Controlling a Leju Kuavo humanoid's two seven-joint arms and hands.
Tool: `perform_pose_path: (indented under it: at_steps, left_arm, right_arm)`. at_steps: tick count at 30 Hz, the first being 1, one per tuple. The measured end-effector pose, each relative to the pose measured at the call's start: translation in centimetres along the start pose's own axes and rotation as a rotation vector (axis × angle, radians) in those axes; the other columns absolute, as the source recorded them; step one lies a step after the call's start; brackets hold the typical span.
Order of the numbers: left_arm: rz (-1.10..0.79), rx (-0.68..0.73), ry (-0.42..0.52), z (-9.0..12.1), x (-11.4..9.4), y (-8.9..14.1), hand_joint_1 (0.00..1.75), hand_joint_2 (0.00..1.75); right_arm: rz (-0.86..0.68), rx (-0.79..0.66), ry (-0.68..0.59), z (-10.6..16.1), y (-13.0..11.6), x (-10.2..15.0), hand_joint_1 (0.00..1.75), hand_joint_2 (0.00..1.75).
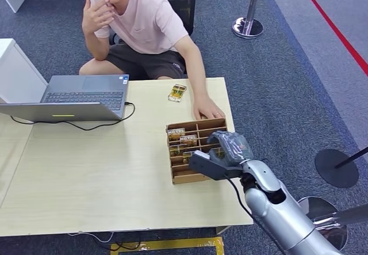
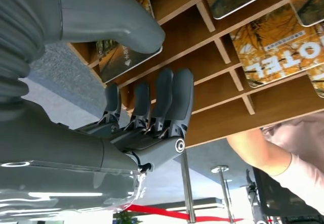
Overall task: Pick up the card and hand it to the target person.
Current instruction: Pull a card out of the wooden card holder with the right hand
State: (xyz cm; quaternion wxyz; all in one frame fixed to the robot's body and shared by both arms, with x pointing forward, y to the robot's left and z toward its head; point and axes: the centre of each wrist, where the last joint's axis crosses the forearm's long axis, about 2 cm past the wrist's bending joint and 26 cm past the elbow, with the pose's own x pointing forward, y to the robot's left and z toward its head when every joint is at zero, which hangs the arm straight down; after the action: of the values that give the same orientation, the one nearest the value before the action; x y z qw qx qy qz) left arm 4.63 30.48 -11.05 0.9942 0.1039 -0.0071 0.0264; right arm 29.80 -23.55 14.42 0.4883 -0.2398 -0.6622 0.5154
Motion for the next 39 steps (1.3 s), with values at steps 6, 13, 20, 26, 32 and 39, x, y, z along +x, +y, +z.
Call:
perform_pose_path:
  at_steps: [6,13,20,26,32,39]
  left_arm:
    - [0.001,-0.001,0.0,0.0,0.0,0.0,0.0,0.0]
    - [0.007,-0.001,0.002,0.0,0.0,0.0,0.0,0.0]
    - [0.008,-0.001,0.002,0.0,0.0,0.0,0.0,0.0]
    - [0.005,0.0,0.002,0.0,-0.1,0.0,0.0,0.0]
    - [-0.002,0.001,0.002,0.0,-0.1,0.0,0.0,0.0]
    - [-0.009,-0.007,-0.004,0.0,-0.1,0.0,0.0,0.0]
  right_arm:
    - [0.008,0.002,0.009,0.3,0.0,-0.5,0.99,1.75]
    - [0.019,0.006,0.009,0.5,0.0,-0.7,0.99,1.75]
    - [0.02,0.006,0.009,0.5,0.0,-0.7,0.99,1.75]
    - [0.024,-0.006,0.022,0.7,-0.1,-0.9,0.99,1.75]
    - [0.031,-0.01,0.029,1.6,0.1,-1.1,1.13,1.75]
    - [0.045,-0.004,0.029,3.0,0.9,-0.6,0.94,1.75]
